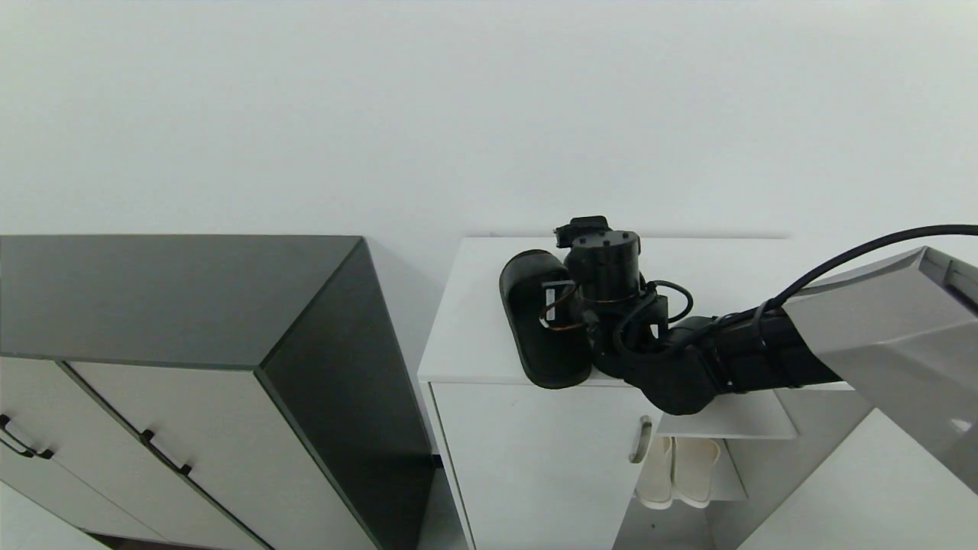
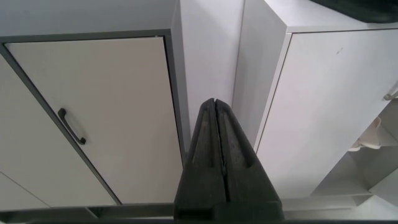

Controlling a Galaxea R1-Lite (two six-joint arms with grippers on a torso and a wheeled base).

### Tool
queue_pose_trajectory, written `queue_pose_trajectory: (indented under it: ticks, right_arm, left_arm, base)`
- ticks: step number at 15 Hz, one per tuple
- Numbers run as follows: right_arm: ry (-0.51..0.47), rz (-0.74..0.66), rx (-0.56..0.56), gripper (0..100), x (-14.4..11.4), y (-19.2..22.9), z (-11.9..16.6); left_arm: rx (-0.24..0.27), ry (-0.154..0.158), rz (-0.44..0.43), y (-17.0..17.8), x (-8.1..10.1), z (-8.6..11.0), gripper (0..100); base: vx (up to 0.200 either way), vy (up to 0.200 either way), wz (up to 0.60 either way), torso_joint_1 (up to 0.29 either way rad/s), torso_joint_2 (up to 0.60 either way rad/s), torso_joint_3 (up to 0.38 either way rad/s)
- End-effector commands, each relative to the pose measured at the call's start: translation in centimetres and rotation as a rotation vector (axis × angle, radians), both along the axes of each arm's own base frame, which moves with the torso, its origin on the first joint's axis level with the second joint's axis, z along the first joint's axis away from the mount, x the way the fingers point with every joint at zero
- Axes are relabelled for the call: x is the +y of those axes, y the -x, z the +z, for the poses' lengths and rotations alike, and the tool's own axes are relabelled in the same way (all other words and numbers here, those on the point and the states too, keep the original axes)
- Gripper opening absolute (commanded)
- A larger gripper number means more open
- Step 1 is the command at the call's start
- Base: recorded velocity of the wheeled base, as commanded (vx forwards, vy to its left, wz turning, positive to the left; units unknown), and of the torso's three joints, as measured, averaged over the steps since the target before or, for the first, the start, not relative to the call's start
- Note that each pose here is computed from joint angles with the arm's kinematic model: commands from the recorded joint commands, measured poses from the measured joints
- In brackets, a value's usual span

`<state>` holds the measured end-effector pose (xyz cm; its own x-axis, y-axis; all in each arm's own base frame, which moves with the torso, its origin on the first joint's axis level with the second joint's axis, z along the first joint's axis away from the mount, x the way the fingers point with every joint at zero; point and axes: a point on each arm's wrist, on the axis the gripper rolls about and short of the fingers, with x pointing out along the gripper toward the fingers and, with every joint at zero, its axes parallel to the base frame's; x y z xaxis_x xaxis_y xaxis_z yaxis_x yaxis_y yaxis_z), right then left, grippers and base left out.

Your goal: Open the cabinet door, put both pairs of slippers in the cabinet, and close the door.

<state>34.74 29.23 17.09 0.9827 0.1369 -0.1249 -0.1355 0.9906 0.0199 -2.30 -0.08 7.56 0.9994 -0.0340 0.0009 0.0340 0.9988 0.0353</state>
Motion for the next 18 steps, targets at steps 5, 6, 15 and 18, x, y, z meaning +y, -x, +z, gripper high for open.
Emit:
queue_pose_trajectory:
  ticks: [5, 6, 15, 18]
  right_arm:
    - [-0.012, -0.002, -0.015, 0, -0.6, 0.9, 1.3]
    - [-0.015, 0.002, -0.019, 0, -1.2, 1.8, 2.1]
    - [0.019, 0.227, 0.04, 0, -6.5, 14.7, 4.2]
    - [0.033, 0.272, 0.056, 0, -7.7, 16.7, 3.8]
  left_arm:
    - [0.001, 0.0, 0.0, 0.0, 0.0, 0.0, 0]
    - [0.001, 0.0, 0.0, 0.0, 0.0, 0.0, 0]
    - [0.002, 0.002, 0.0, 0.0, 0.0, 0.0, 0]
    - [0.001, 0.005, 0.0, 0.0, 0.0, 0.0, 0]
  base:
    - [0.0, 0.0, 0.0, 0.0, 0.0, 0.0]
    - [0.0, 0.0, 0.0, 0.0, 0.0, 0.0]
    - [0.0, 0.0, 0.0, 0.0, 0.0, 0.0]
    - [0.0, 0.0, 0.0, 0.0, 0.0, 0.0]
